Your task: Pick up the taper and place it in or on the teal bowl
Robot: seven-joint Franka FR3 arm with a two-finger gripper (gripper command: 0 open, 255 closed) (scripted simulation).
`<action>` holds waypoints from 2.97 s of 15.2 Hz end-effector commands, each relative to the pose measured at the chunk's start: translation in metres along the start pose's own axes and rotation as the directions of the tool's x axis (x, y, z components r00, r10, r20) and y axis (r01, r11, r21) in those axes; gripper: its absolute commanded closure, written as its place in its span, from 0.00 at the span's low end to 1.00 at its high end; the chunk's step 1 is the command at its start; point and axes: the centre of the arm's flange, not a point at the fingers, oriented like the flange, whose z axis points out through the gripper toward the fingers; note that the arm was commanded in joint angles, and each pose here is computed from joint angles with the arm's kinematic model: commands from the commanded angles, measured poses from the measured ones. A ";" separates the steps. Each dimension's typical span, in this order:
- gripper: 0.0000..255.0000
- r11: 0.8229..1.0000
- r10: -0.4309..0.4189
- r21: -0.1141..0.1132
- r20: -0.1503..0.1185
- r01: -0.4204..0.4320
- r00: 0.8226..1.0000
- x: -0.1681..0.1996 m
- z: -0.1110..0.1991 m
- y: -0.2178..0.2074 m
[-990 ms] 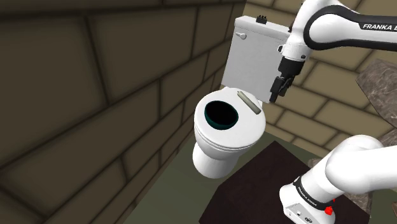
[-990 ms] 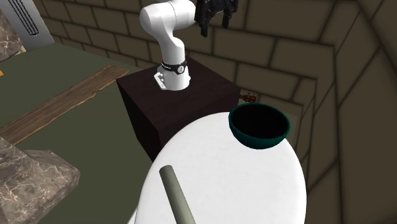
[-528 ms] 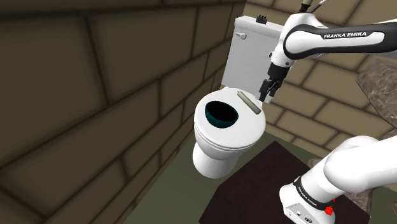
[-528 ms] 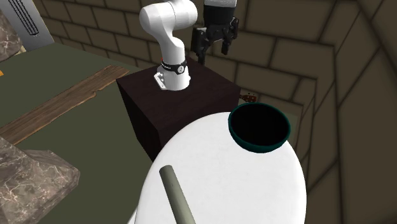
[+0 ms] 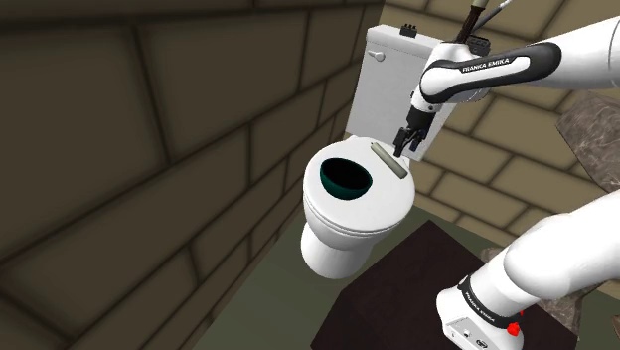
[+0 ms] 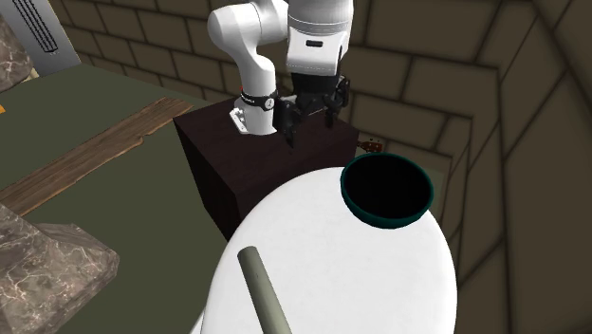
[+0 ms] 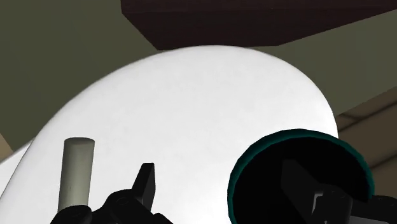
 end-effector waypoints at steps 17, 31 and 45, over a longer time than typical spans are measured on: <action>0.00 0.990 0.139 -0.001 -0.082 -0.139 0.987 0.124 0.117 0.157; 0.00 0.983 0.180 0.001 -0.107 -0.181 0.978 0.164 0.190 0.209; 1.00 0.983 0.180 0.001 -0.107 -0.181 0.978 0.164 0.189 0.209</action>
